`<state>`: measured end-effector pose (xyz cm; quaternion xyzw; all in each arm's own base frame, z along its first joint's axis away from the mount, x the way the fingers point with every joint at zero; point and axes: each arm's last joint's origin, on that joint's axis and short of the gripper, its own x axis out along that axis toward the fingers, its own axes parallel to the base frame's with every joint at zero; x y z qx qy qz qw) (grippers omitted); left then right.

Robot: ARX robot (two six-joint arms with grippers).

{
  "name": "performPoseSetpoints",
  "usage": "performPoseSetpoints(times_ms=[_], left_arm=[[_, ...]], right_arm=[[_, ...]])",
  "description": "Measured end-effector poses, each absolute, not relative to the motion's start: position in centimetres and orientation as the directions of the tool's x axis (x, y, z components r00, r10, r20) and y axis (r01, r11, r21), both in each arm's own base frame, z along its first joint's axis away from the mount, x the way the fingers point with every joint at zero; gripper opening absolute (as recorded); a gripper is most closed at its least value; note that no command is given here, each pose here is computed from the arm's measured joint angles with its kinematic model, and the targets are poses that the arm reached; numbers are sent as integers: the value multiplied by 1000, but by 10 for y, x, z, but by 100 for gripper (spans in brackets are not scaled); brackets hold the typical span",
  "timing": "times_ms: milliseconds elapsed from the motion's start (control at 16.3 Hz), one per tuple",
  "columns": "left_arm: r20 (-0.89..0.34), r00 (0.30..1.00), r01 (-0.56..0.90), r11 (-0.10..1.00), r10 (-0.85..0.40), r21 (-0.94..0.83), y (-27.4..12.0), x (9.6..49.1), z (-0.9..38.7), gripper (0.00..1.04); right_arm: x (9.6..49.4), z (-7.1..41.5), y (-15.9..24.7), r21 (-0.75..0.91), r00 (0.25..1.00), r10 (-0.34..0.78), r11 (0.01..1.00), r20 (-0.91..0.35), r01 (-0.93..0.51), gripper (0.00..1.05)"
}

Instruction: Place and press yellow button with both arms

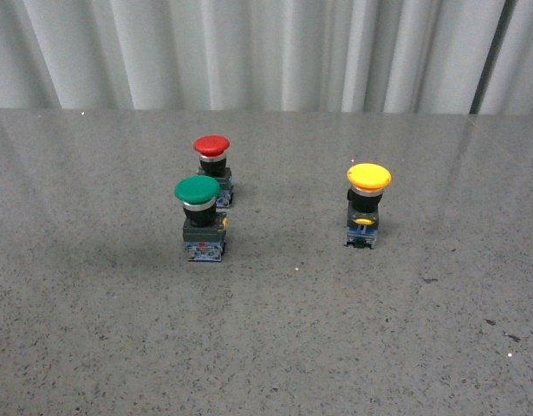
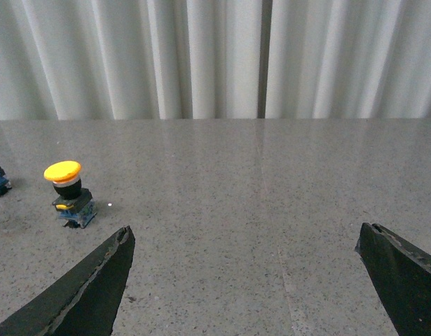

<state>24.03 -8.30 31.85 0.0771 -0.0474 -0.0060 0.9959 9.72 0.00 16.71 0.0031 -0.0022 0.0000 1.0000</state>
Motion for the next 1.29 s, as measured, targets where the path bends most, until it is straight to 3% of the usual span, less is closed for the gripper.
performPoseSetpoints(times_ms=[184, 490, 1286], left_arm=[[4, 1000, -21, 999, 21, 43, -35, 177, 269, 58], [-4, 1000, -5, 1000, 5, 4, -17, 152, 222, 1], [-4, 1000, 1, 1000, -1, 1, 0, 118, 178, 2]], right_arm=[[97, 167, 0, 6, 1000, 0, 1000, 5, 0, 98], [97, 167, 0, 6, 1000, 0, 1000, 4, 0, 98], [97, 167, 0, 6, 1000, 0, 1000, 4, 0, 98]])
